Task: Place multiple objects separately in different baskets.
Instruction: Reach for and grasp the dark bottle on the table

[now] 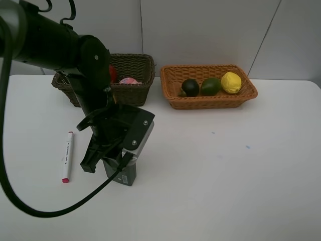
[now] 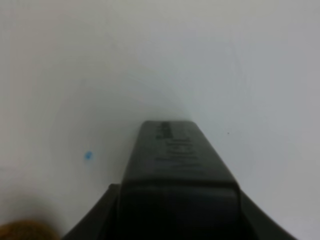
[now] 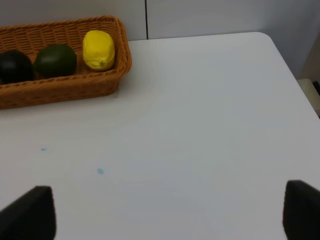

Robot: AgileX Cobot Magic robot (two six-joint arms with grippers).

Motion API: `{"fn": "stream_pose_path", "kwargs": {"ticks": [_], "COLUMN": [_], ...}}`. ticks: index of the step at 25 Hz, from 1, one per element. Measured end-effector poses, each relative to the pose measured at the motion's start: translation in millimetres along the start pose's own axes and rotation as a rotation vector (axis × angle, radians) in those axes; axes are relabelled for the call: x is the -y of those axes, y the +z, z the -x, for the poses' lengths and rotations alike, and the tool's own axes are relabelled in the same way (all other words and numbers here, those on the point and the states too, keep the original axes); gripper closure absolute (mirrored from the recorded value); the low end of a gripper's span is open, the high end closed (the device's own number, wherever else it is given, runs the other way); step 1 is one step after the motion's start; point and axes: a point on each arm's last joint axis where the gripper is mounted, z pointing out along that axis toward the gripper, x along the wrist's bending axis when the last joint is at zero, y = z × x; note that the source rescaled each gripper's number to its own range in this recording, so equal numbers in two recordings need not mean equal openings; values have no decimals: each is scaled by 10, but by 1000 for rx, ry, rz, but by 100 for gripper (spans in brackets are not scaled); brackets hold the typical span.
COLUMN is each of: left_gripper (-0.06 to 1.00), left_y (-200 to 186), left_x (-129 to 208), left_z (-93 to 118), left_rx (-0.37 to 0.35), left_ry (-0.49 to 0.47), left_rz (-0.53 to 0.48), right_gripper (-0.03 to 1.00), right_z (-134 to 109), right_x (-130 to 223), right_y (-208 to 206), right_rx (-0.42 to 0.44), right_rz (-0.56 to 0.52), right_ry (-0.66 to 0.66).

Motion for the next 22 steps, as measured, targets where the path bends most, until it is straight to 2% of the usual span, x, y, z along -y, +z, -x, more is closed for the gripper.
{"fn": "stream_pose_path", "kwargs": {"ticks": [14,18,22], "left_gripper": [57,57,57], "left_y": [-53,-252,-592], "left_x": [7,-14,-48], "left_z": [-2,34,115], "left_rx": [-27,-85,-185], "left_ry": [17,30,47], "left_rz": [-9,12,55], "right_gripper": [-2,-2,-2], "right_z": [0,0,0], "right_x": [0,0,0], "right_y": [0,0,0], "right_rx": [0,0,0], "right_rz": [0,0,0], "right_ry": [0,0,0]}}
